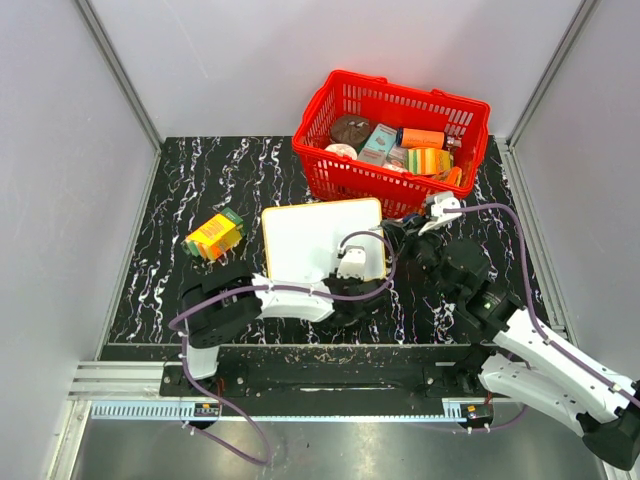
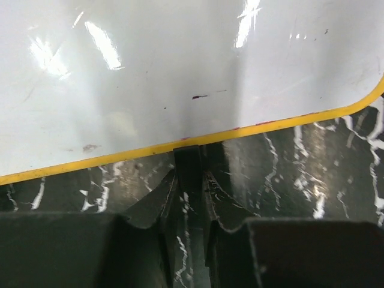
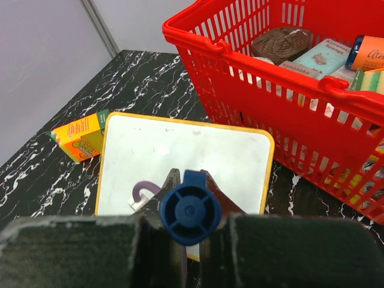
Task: Write a sentence on the whiteboard
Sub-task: Move the whiteboard stand to the center of the board.
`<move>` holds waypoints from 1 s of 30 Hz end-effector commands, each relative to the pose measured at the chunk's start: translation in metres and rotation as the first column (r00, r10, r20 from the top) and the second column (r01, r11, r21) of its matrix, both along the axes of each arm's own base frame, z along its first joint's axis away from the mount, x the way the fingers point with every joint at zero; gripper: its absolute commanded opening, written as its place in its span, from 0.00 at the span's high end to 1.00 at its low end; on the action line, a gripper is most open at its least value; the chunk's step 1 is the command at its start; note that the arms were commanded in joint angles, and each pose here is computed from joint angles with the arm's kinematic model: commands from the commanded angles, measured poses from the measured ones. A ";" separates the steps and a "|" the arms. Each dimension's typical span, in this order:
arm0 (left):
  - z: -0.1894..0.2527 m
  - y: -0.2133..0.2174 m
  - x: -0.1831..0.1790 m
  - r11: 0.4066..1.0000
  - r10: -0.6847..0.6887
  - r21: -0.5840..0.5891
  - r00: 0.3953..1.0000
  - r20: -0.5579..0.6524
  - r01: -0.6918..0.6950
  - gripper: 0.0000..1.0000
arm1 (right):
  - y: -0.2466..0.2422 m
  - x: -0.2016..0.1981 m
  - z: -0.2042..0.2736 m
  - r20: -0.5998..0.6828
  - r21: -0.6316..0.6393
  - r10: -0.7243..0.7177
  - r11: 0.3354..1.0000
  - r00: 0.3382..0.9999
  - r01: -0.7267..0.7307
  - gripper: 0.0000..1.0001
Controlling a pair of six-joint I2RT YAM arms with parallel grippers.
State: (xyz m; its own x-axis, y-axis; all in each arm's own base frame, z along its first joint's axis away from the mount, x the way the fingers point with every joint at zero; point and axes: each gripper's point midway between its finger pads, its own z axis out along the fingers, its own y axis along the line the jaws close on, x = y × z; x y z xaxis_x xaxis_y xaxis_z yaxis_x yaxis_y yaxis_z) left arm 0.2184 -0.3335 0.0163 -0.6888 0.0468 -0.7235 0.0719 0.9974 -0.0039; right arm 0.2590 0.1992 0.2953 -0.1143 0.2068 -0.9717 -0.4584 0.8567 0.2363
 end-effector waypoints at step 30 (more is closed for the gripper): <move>0.052 -0.074 -0.074 0.977 -0.206 -0.069 0.977 -0.061 0.201 0.05 | -0.015 0.002 0.015 0.031 0.021 -0.072 0.997 0.997 0.072 1.00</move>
State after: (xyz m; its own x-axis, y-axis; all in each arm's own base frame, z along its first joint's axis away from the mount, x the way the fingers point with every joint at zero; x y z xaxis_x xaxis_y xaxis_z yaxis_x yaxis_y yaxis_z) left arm 0.1525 -0.4092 0.0303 -0.7161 0.1659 -0.6780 0.2513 0.9675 -0.0286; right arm 0.2601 0.1894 0.2959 -0.1047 0.2117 -0.9717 -0.4191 0.8767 0.2362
